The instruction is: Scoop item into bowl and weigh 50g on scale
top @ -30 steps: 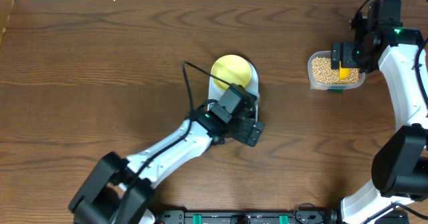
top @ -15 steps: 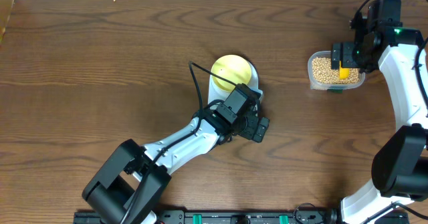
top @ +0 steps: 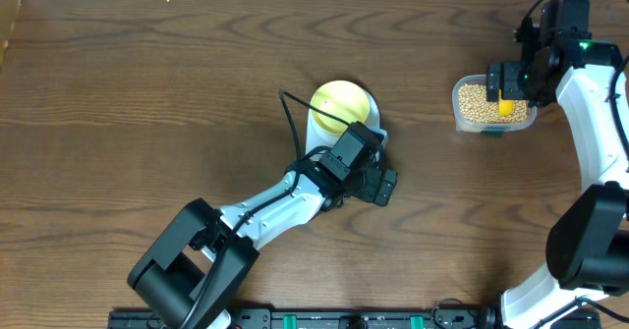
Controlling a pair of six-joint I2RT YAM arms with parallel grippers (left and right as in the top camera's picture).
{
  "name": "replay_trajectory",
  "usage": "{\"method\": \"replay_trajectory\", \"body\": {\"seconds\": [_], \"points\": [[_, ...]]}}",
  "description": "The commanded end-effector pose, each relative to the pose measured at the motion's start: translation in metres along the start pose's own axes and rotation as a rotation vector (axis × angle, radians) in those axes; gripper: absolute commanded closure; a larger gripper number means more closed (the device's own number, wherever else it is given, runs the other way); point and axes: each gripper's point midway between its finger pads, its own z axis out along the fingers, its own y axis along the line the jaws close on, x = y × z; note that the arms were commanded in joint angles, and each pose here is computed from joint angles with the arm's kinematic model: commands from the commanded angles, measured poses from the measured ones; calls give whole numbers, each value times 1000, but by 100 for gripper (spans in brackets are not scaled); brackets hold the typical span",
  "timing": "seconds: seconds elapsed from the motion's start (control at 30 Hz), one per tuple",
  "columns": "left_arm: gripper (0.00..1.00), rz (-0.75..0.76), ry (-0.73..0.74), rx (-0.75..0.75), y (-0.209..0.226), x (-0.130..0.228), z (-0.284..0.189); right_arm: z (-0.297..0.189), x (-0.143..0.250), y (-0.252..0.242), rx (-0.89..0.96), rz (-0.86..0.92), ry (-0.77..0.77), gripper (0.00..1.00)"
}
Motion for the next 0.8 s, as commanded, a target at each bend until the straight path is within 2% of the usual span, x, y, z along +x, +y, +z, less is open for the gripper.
{"method": "replay_trajectory", "body": {"seconds": [0.0, 0.53, 0.77], "points": [[2, -50, 23, -56, 13, 9, 8, 2, 2, -7, 13, 17, 7, 1], [2, -44, 58, -77, 18, 19, 8, 2, 2, -7, 13, 17, 7, 1], [2, -68, 30, -70, 15, 12, 9, 2, 2, -7, 13, 17, 7, 1]]}}
